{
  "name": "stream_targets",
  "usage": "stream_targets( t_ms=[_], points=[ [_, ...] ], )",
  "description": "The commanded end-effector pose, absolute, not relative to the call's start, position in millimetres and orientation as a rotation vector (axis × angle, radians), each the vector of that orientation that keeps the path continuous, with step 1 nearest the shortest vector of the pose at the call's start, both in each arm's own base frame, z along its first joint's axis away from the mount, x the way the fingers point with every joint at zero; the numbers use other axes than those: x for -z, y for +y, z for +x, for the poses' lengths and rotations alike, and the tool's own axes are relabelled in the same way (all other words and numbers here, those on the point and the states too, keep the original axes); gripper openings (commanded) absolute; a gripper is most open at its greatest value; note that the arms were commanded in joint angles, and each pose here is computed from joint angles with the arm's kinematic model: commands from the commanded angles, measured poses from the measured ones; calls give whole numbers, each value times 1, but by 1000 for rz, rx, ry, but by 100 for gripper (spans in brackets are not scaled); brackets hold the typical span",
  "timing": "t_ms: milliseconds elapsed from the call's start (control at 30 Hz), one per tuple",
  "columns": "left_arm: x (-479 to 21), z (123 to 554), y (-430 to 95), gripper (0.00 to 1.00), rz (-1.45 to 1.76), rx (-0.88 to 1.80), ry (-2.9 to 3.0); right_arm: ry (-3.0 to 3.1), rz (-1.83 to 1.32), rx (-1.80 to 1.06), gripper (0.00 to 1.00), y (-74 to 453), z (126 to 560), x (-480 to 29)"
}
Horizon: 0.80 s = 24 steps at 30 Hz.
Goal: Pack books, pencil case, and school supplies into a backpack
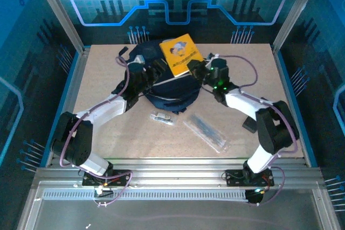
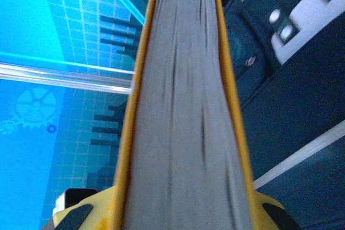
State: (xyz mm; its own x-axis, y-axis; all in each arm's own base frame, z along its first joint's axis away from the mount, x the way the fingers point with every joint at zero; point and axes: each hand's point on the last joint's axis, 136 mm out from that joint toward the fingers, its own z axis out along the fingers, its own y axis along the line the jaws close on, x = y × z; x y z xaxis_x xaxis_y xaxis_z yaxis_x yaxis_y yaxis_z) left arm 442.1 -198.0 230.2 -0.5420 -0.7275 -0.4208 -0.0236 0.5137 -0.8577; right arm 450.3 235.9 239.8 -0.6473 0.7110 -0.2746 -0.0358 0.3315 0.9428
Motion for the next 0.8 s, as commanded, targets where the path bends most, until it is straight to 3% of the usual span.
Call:
stream_targets(
  t_ms=[0, 167, 467, 767],
  points=[
    [-213, 429, -212, 82, -358, 930, 2172, 1904, 426, -1295, 0, 211, 434, -273],
    [-204, 431, -238, 83, -97, 877, 2328, 2052, 367, -1181, 0, 170, 416, -263],
    [-153, 420, -280, 82, 441, 540, 2580, 2161, 405, -1017, 0, 99, 373, -251],
    [-108, 435, -284, 82, 587, 296, 2645, 2139, 491, -932, 0, 59, 347, -241]
  ],
)
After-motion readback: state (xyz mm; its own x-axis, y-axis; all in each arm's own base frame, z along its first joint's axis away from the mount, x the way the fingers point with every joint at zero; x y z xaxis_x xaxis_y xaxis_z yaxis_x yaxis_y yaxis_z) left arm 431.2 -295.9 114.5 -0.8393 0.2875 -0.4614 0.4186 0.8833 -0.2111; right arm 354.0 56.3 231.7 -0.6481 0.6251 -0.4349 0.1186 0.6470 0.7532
